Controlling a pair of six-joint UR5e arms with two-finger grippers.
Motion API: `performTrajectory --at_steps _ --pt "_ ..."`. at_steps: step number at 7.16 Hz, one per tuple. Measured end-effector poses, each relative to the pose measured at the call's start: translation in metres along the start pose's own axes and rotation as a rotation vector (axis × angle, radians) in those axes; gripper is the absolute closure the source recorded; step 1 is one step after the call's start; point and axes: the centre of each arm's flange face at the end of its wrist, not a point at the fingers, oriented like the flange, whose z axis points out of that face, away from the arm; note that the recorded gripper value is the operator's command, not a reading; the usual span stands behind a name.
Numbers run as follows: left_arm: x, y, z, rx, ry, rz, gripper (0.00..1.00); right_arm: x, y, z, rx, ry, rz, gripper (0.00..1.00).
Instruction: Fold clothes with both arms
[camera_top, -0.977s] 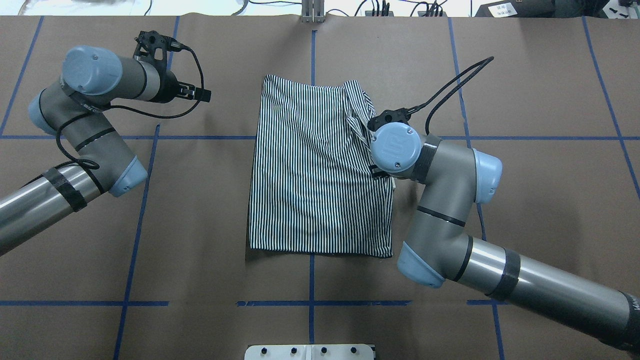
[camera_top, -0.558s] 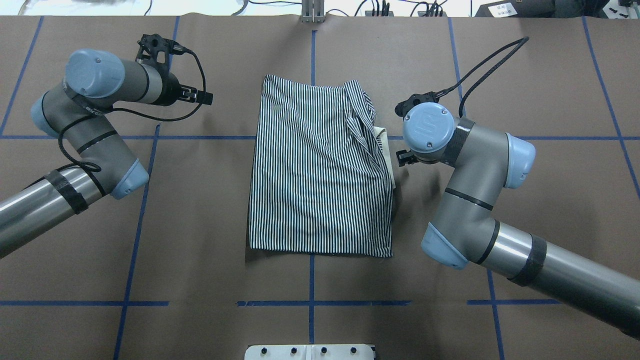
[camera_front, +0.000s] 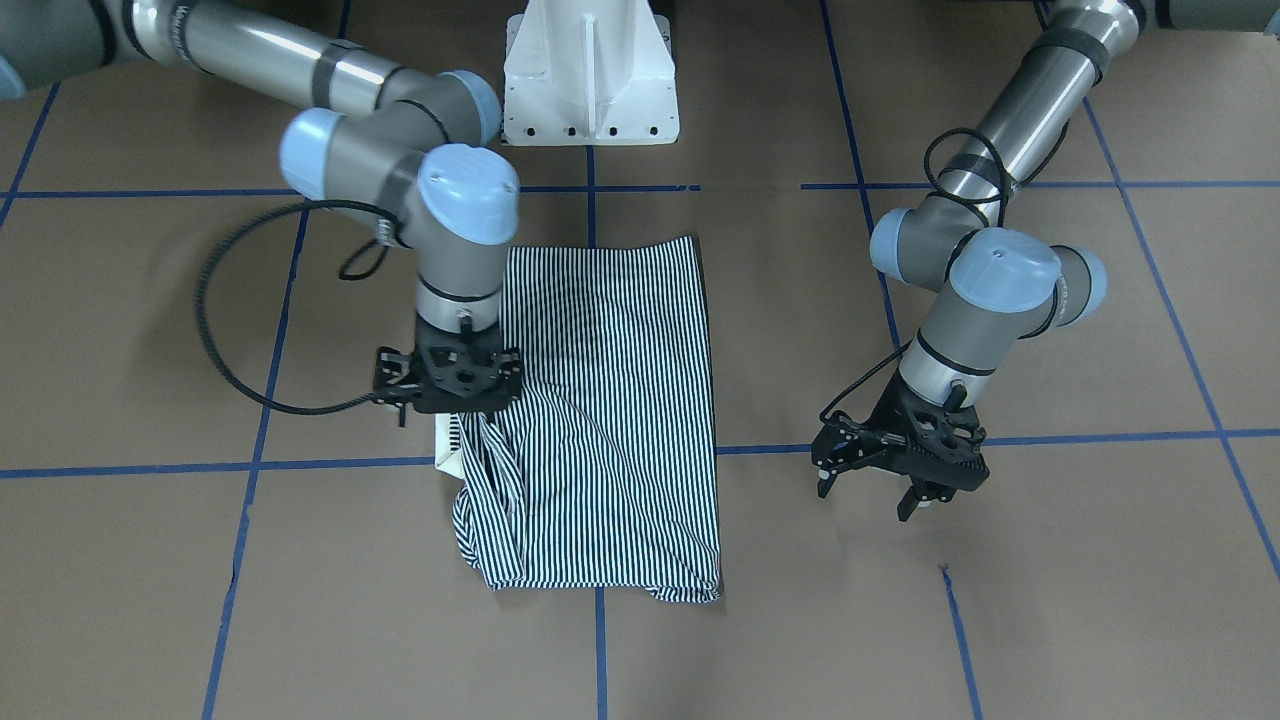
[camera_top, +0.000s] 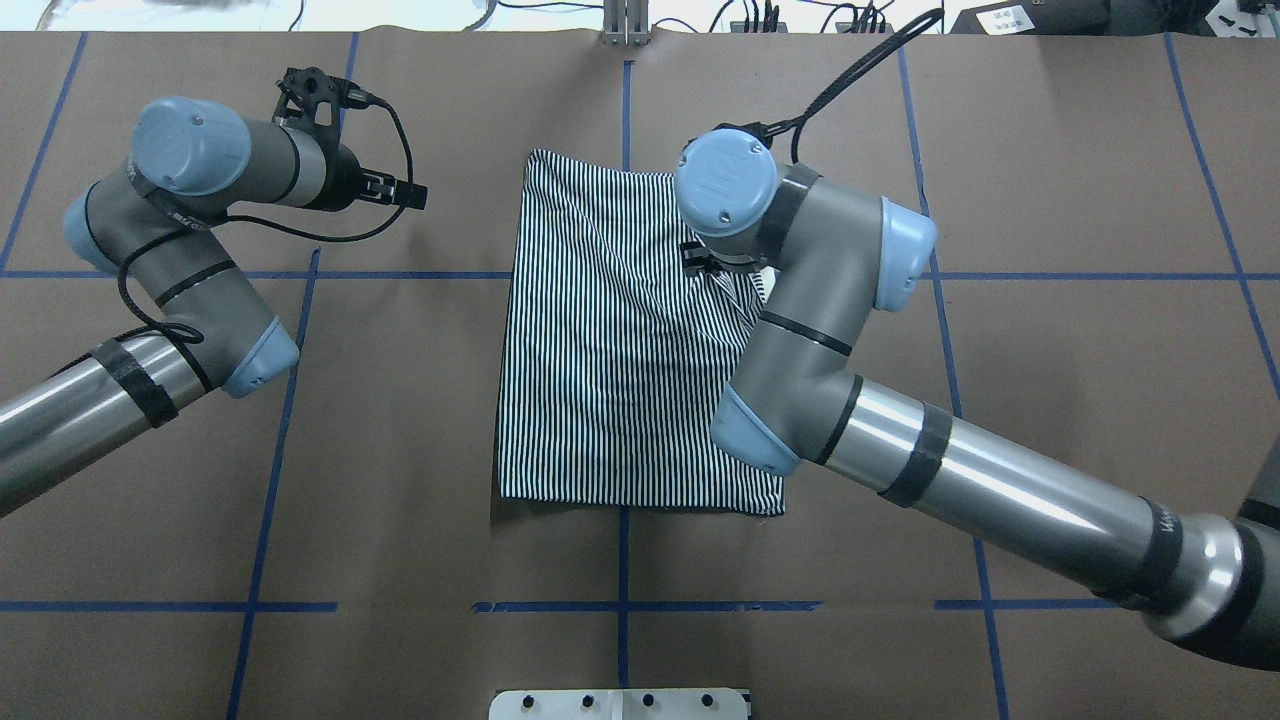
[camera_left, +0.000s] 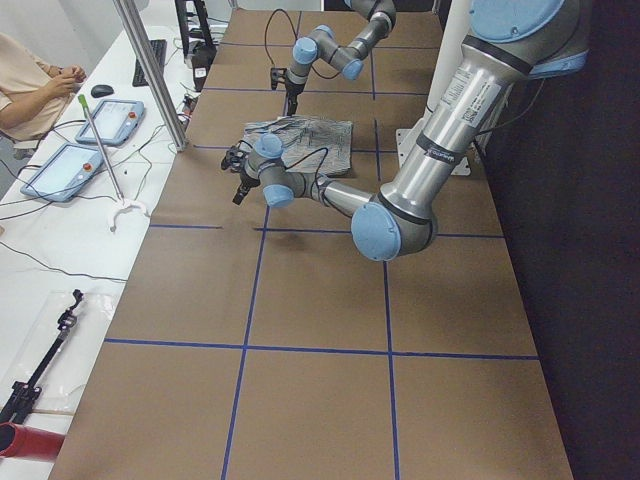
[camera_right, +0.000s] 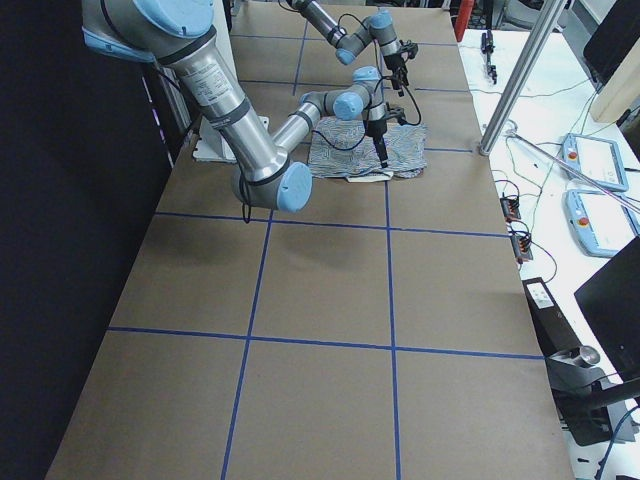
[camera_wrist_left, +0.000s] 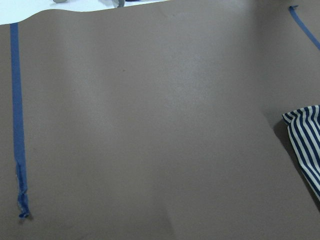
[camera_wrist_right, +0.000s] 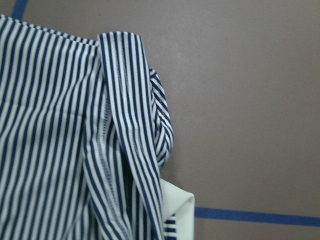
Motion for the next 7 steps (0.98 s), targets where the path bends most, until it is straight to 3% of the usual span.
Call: performTrajectory --at_steps 2,7 --pt "0.000 0.000 0.000 0.001 0.001 0.001 0.00 -0.021 -0.010 0.002 -0.010 0.012 0.012 0.00" --pt "0.001 0.000 -0.001 0.004 0.005 0.002 0.00 -0.035 0.004 0.037 -0.052 0.071 -0.013 0.00"
